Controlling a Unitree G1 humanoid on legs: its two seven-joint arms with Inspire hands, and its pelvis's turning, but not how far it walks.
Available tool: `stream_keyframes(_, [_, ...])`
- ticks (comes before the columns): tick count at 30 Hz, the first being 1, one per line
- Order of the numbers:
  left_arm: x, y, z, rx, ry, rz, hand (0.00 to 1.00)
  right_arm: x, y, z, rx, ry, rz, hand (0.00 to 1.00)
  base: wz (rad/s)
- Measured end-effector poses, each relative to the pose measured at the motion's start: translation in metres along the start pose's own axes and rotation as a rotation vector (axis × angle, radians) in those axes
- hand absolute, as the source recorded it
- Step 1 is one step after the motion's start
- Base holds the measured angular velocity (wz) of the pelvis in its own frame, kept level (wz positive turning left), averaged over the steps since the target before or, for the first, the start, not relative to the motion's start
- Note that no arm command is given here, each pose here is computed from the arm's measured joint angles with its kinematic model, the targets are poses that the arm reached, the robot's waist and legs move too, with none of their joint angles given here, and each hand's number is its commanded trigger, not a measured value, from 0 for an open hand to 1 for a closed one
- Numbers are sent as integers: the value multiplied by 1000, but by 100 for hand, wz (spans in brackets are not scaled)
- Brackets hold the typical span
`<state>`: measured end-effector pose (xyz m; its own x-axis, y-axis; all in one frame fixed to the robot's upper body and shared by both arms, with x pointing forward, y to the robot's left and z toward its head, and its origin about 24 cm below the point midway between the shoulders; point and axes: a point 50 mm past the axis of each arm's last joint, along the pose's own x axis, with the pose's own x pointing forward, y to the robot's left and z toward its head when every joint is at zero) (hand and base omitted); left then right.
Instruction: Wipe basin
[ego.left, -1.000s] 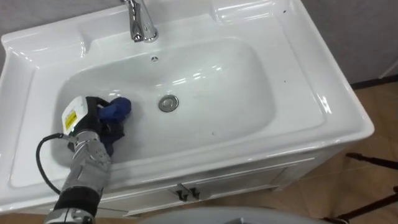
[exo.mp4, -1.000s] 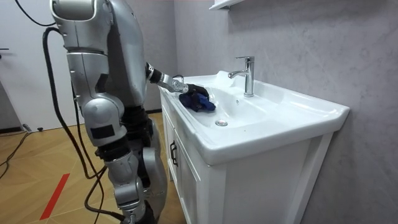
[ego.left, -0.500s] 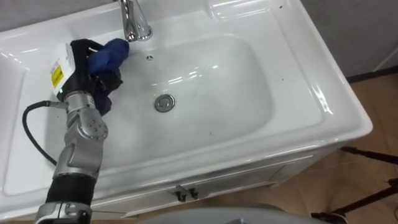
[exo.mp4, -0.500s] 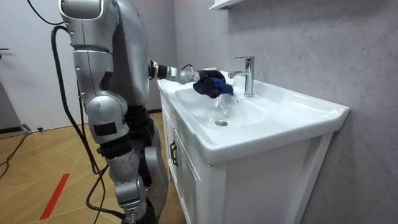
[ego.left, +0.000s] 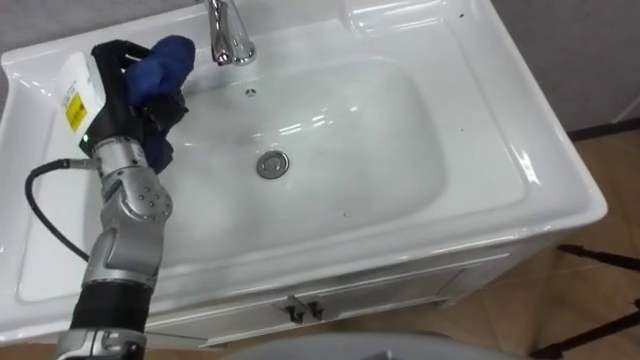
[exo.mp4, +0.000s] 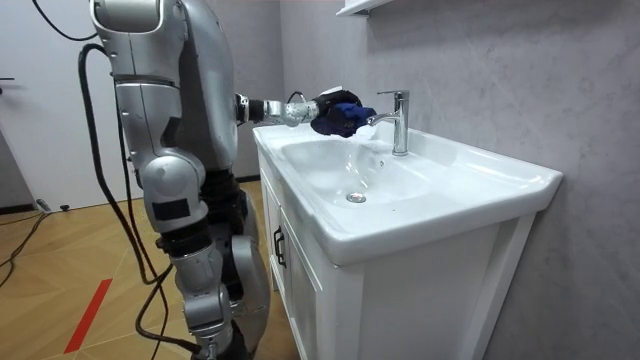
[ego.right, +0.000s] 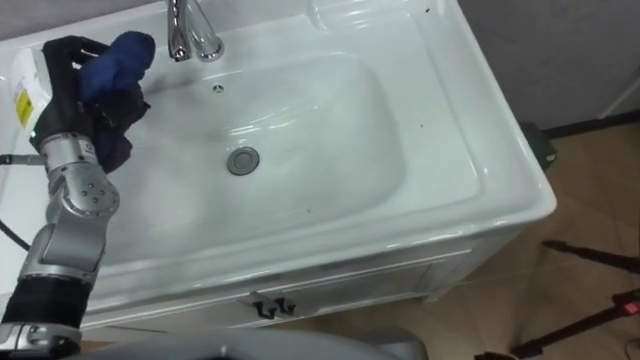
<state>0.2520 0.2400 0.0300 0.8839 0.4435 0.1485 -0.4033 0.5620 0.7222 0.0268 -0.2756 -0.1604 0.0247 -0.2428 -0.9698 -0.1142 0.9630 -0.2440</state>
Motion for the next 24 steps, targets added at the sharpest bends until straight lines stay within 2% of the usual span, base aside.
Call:
stream_keyframes(6, [5,10,-2,48,-24,27,100,0,0,-2,1,-1,-1,0,-1])
stream_keyframes(10, [9,26,3,51,-46,115,100,0,0,-8,3,18,1,0,3])
stream_keyframes(14, [11,46,-13,84,7,202,100,0,0,-11,10,21,-4,0,1])
stream_keyframes(20, [-6,62,-48,181,108,209,100,-1,-3,-18,27,21,-18,0,2])
stream_keyframes(24, [-14,67,-60,212,162,210,100,-1,-7,-20,35,23,-31,0,6])
